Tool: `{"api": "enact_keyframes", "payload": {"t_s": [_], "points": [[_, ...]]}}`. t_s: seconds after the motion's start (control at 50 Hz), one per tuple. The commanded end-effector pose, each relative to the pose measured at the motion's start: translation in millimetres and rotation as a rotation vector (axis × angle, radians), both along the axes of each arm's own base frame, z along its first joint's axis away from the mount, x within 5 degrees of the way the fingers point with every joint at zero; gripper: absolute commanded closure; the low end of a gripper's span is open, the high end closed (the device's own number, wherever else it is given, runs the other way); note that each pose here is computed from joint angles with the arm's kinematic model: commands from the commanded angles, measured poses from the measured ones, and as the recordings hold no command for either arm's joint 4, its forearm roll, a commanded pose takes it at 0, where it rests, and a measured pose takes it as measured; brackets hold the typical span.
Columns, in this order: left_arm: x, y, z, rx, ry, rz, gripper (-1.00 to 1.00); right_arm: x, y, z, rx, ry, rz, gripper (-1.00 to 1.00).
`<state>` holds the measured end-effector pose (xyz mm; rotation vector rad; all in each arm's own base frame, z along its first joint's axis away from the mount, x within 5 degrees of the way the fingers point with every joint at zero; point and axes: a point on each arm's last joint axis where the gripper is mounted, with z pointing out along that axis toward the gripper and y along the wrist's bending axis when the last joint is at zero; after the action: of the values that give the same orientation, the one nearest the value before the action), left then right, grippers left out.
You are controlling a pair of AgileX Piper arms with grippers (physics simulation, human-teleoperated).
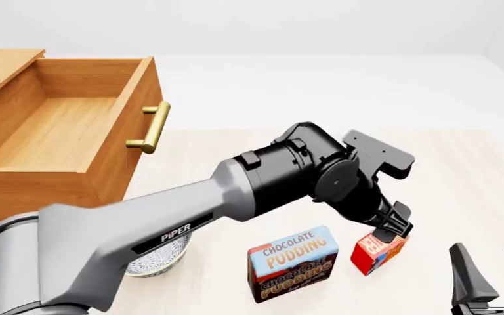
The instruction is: Put the butter at the back in the top drawer of the cabinet and close it.
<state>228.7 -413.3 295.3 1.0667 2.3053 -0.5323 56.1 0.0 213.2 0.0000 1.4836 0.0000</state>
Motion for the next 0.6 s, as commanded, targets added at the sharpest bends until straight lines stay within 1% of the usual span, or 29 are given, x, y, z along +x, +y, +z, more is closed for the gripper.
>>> {"api": "enact_keyframes", "payload": {"t_s": [0.02,0.24,0.6], "points": [[-1.1,-10.0,-10.5,0.013,0.010,-0.008,-1.00,0.0,0.0,0.0,0.000,0.000,0.000,-1.00],[-1.8,-13.9,-18.0,0.021,0.022,-0.005,-1.00,0.0,0.0,0.0,0.000,0.000,0.000,-1.00],[1.8,-10.8,-18.3,0.023,0.021,0.002,-1.00,0.0,0.0,0.0,0.000,0.000,0.000,-1.00]]}}
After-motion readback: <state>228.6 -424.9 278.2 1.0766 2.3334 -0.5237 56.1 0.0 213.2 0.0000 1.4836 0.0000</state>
